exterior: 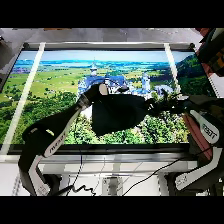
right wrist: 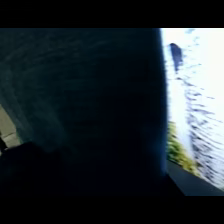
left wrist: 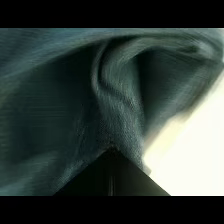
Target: Fold the clothes and pants, and hang the long-sleeved shirts on hangers.
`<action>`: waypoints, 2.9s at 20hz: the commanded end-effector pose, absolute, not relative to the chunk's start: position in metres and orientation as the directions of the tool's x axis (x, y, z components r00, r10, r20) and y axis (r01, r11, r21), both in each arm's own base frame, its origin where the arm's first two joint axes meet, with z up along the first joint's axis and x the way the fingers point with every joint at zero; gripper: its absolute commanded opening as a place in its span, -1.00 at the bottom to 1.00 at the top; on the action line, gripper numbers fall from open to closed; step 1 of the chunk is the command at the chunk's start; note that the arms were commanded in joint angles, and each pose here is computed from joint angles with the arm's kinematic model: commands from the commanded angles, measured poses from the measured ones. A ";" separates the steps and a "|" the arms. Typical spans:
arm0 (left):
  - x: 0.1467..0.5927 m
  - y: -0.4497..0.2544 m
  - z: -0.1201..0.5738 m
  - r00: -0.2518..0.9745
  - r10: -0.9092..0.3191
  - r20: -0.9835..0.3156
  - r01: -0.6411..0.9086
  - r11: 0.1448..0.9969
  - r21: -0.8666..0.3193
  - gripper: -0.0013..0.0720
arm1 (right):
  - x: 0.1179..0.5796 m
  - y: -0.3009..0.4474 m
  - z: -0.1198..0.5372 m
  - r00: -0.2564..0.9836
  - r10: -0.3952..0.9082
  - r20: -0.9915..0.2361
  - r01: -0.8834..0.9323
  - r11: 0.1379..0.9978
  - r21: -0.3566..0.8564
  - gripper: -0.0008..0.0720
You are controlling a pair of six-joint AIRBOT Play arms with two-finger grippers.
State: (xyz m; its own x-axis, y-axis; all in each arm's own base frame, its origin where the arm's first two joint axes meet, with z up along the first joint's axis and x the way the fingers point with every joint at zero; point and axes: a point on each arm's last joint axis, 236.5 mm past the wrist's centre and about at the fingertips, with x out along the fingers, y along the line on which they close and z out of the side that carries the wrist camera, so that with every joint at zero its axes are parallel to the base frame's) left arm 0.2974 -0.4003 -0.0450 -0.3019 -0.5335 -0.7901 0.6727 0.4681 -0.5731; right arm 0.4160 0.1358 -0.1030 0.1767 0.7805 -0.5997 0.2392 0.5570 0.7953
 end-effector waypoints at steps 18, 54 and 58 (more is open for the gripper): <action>0.286 -0.330 0.127 0.147 -0.484 -0.863 0.855 0.501 -0.136 -0.92 | 0.479 0.118 0.102 0.550 0.793 -0.262 -0.185 0.422 0.887 -0.92; 0.251 -0.345 0.211 0.150 -0.704 -0.694 0.853 0.447 -0.270 -0.91 | 0.169 -0.293 0.186 0.491 -0.515 -0.703 0.860 0.154 0.487 0.00; 0.251 -0.345 0.211 0.150 -0.704 -0.694 0.853 0.447 -0.270 -0.91 | 0.259 -0.241 0.227 0.673 -0.426 -0.604 0.724 0.544 0.423 -0.92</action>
State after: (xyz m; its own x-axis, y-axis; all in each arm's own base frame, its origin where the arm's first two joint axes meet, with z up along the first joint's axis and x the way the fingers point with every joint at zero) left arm 0.2512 -0.3453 0.2109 0.1484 -0.7038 -0.6947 0.8528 0.4468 -0.2704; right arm 0.2014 -0.2792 0.2037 0.5494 -0.5061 -0.6648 0.8354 0.3181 0.4482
